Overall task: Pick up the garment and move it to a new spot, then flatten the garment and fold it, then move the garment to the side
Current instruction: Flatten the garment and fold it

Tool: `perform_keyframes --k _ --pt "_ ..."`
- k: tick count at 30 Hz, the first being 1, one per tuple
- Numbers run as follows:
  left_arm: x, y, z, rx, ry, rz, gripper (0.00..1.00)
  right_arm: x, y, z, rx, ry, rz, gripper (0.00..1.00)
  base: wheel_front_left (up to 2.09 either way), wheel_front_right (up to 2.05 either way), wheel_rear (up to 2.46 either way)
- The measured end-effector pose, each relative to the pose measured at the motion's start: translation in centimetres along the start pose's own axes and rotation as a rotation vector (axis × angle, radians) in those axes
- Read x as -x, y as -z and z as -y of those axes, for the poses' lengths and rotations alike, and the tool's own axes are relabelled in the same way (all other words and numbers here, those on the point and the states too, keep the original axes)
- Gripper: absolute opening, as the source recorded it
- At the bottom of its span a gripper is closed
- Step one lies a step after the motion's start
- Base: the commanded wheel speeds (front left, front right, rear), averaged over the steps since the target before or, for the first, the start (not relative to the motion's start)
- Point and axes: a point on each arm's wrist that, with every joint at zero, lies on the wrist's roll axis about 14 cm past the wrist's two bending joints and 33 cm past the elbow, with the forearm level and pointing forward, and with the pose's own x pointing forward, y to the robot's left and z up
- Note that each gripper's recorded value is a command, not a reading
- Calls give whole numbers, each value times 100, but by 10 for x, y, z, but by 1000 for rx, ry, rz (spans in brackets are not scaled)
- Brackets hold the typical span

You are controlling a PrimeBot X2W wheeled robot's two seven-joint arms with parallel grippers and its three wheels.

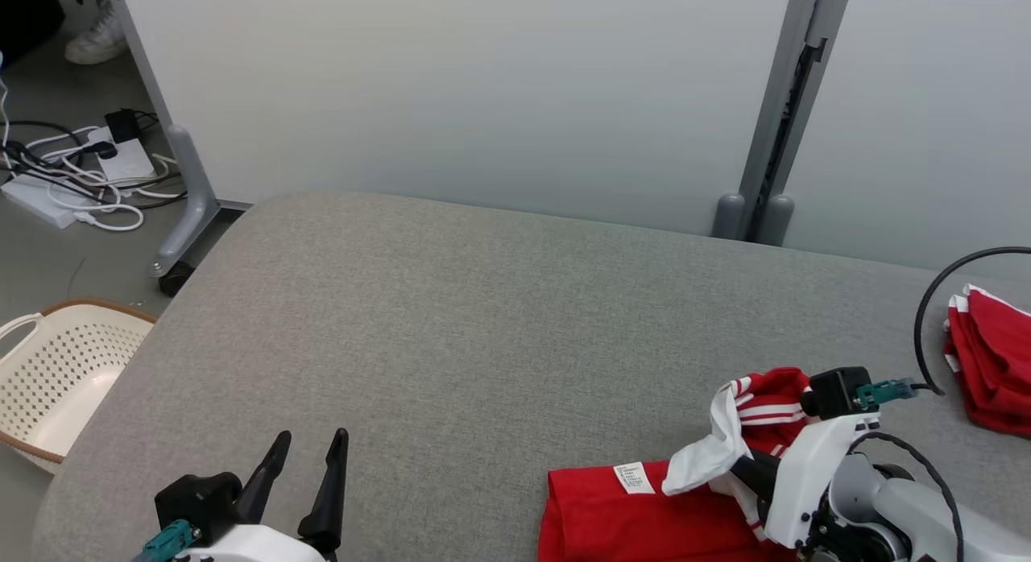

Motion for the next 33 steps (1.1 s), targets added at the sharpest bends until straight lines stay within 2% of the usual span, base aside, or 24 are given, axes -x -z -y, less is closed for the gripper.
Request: perform_keyframes --k 9,20,24,26,27,28,33 --pt "8 1 -12 7 -39 2 100 -29 -2 -32 -21 -56 5 0 0 0 0" --pt "10 2 -15 8 -52 -2 100 -49 35 -69 33 -106 -101 0 0 0 0" --pt "9 3 -14 9 -51 -7 100 -51 37 -69 48 -92 -97 0 0 0 0" --pt "9 4 -13 10 -47 -9 100 -52 37 -70 45 -89 -92 33 0 0 0" --pt "8 4 -13 11 -46 -10 100 -52 37 -70 43 -88 -90 76 0 0 0" --pt "8 4 -13 10 -45 -12 100 -52 36 -70 42 -87 -86 100 0 0 0" --pt "4 4 -7 7 -24 -14 100 -47 19 -70 24 -90 -17 100 0 0 0"
